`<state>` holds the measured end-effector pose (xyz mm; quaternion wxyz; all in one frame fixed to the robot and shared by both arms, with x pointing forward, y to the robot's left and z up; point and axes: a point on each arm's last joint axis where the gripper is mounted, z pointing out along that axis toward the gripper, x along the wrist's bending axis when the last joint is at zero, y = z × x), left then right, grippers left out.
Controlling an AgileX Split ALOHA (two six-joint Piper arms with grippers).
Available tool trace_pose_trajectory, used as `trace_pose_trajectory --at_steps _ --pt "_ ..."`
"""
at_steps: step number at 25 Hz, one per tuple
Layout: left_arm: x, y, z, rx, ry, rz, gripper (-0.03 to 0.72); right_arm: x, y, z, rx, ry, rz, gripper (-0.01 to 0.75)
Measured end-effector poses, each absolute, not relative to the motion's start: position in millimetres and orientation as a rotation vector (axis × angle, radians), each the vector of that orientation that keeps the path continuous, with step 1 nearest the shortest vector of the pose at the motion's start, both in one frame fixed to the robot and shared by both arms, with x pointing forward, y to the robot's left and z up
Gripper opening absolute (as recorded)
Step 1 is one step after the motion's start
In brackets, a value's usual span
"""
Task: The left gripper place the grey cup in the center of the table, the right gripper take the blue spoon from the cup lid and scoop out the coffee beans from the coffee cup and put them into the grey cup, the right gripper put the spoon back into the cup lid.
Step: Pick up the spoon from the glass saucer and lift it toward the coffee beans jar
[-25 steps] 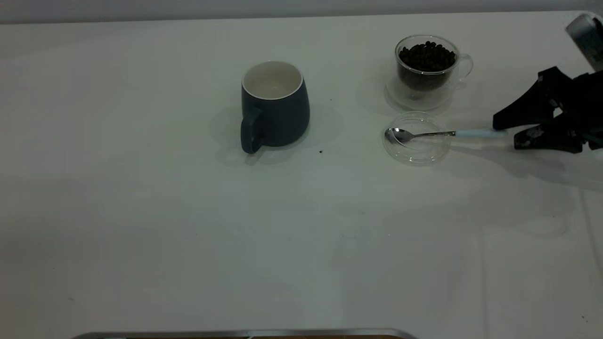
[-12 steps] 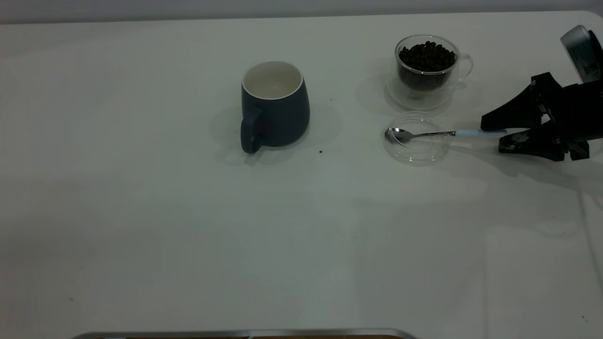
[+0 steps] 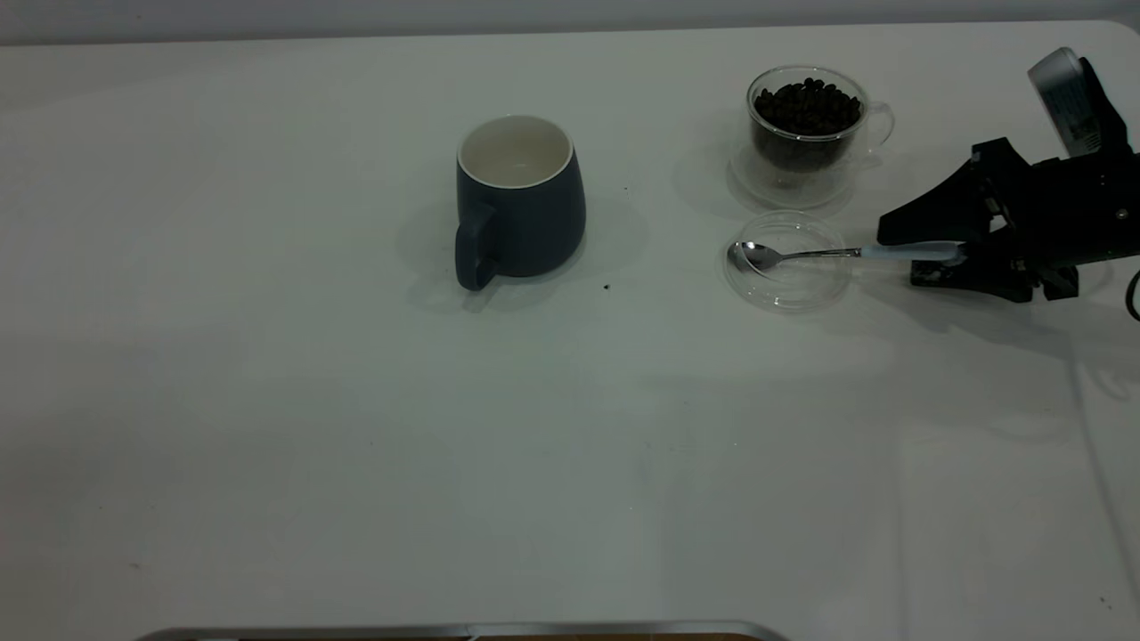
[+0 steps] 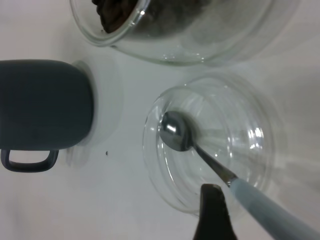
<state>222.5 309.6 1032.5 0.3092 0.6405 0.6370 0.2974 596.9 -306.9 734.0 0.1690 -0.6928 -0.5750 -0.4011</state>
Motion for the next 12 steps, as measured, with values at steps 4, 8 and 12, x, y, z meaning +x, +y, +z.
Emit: trace_pose_trajectory --at_steps 4,8,12 --pt "222.5 309.6 1032.5 1.692 1.683 0.786 0.567 596.8 -305.6 733.5 -1.965 -1.635 -1.141 0.56" --pt "222.5 309.6 1032.5 1.692 1.683 0.786 0.567 596.8 -305.6 733.5 -1.965 -1.635 -1.141 0.495" --pt "222.5 309.6 1032.5 1.693 1.682 0.786 0.567 596.4 -305.3 733.6 -1.957 -1.642 -1.139 0.379"
